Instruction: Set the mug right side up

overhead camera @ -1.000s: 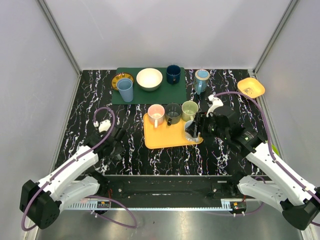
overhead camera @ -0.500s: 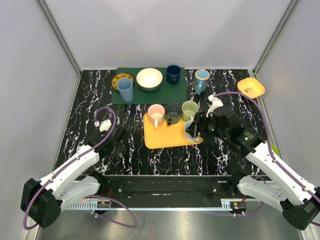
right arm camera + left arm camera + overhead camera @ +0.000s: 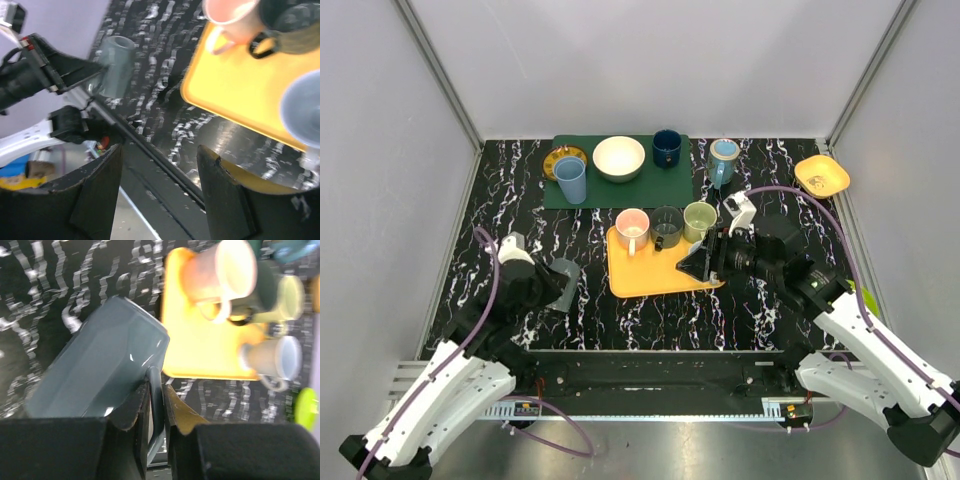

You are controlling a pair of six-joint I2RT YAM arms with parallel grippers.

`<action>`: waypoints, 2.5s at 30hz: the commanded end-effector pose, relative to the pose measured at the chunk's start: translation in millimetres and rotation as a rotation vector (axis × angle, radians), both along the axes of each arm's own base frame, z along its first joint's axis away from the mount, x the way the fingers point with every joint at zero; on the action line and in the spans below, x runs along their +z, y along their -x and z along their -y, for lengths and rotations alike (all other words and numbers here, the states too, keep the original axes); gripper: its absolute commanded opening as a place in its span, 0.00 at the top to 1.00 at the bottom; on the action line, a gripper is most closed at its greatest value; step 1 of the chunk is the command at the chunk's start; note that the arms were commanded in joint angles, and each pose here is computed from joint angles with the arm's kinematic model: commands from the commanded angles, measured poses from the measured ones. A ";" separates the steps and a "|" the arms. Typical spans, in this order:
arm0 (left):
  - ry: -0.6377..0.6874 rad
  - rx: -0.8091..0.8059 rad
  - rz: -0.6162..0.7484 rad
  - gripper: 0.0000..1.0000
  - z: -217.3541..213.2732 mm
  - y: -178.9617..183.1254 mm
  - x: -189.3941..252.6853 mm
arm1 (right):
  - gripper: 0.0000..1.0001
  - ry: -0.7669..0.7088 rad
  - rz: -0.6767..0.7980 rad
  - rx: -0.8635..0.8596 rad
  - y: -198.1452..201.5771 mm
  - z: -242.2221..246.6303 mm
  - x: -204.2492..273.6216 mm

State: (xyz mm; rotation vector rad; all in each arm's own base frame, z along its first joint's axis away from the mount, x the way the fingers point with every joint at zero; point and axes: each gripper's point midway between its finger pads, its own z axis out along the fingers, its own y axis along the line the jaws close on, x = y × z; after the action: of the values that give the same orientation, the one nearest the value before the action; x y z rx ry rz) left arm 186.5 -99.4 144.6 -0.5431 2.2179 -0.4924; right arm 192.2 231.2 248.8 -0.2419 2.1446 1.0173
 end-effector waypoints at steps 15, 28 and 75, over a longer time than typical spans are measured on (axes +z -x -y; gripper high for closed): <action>0.174 -0.101 0.304 1.00 28.2 -21.1 79.4 | 0.35 -0.263 -0.030 0.170 19.0 -38.1 31.2; -0.050 -0.300 0.025 0.52 33.9 1.3 47.4 | 0.35 -0.187 -0.082 0.181 10.4 -44.8 0.9; -0.901 -0.213 -0.174 0.48 61.1 89.0 -129.0 | 0.35 -0.054 -0.058 0.134 25.5 -12.8 -31.6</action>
State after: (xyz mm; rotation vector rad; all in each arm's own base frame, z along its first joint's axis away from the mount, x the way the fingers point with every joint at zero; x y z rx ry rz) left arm 89.9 -139.1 22.2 0.1750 2.4159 0.5396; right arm 167.6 245.0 211.7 -0.3198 2.1941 1.1779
